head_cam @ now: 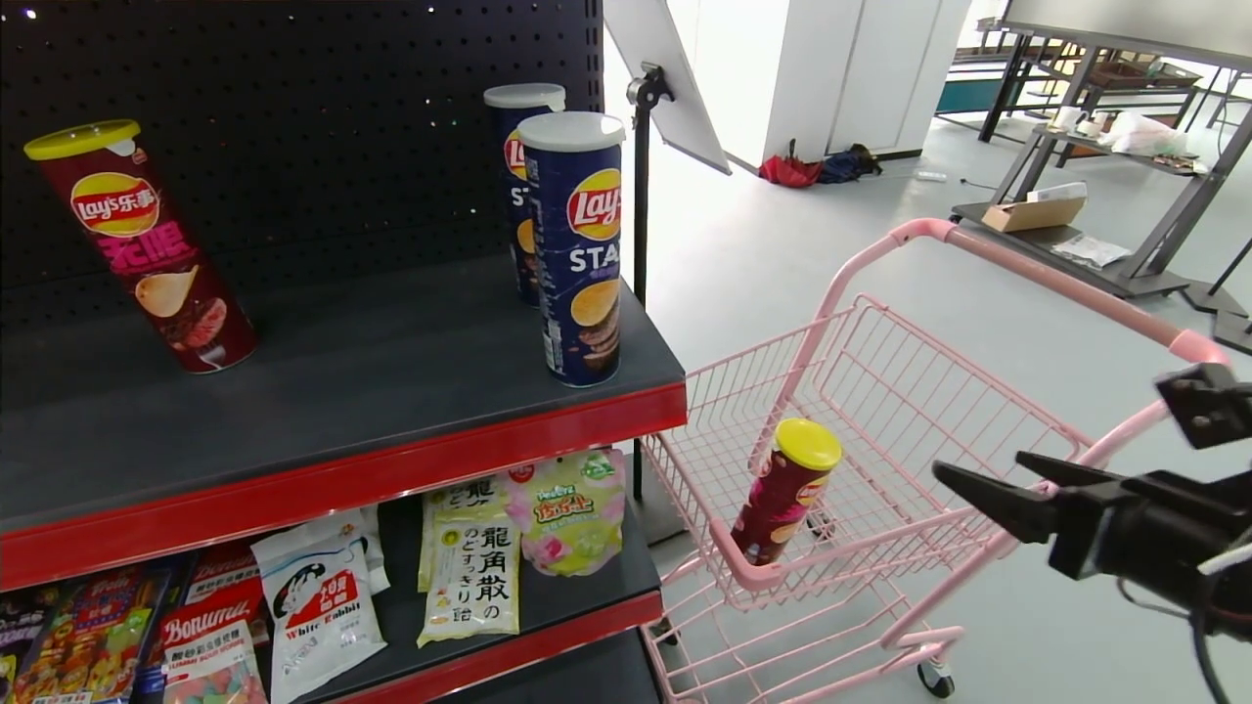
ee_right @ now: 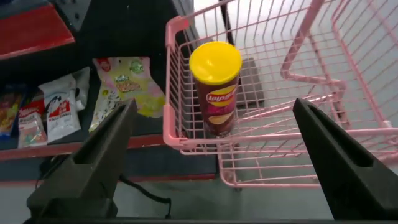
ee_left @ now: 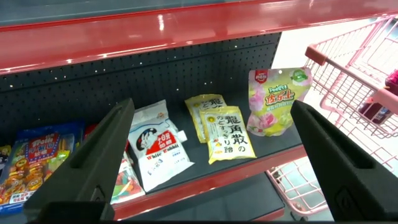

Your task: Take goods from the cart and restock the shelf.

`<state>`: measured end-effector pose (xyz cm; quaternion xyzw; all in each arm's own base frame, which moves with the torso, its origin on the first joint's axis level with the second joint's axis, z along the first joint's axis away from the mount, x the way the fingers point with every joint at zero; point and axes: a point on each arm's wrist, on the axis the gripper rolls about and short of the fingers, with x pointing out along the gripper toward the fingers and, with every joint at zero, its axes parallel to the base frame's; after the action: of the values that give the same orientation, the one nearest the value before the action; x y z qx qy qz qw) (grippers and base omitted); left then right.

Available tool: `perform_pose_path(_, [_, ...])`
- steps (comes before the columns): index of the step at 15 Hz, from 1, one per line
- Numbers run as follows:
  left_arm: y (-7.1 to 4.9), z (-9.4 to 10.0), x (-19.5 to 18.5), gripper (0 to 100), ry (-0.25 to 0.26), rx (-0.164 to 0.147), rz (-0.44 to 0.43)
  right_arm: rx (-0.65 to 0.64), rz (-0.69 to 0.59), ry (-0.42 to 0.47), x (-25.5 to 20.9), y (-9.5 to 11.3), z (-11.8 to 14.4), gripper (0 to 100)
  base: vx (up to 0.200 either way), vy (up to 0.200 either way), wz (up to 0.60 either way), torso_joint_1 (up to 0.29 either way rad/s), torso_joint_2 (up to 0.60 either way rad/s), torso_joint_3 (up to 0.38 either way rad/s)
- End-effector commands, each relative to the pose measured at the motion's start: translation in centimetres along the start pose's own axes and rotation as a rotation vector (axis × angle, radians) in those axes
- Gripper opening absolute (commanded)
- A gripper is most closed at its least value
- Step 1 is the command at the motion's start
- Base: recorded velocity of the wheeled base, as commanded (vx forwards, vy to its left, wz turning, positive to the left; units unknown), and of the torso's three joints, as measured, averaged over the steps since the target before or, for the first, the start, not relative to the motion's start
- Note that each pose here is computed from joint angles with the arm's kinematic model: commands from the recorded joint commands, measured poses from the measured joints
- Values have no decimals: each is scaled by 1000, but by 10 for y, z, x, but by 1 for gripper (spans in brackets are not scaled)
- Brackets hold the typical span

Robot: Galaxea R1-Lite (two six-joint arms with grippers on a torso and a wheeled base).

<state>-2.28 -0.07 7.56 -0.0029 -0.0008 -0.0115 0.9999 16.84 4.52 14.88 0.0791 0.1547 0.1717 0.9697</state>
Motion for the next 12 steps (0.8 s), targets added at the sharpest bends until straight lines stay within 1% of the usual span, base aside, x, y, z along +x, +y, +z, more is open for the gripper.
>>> perform_pose_path(1, [0, 0, 0, 100, 0, 0, 0, 21, 54, 210, 52, 1, -34, 100, 0, 0, 0, 0, 0, 0])
perform_pose_path(3, [0, 0, 0, 100, 0, 0, 0, 22, 61, 225, 64, 2, -40, 100, 0, 0, 0, 0, 0, 0])
perform_pose_path(6, [0, 0, 0, 100, 0, 0, 0, 26, 70, 208, 83, 0, -48, 100, 0, 0, 0, 0, 0, 0])
perform_pose_path(9, [0, 0, 0, 100, 0, 0, 0, 19, 97, 236, 92, 8, -54, 100, 0, 0, 0, 0, 0, 0])
perform_pose_path(12, [0, 0, 0, 100, 0, 0, 0, 15, 98, 240, 110, 8, -59, 100, 0, 0, 0, 0, 0, 0])
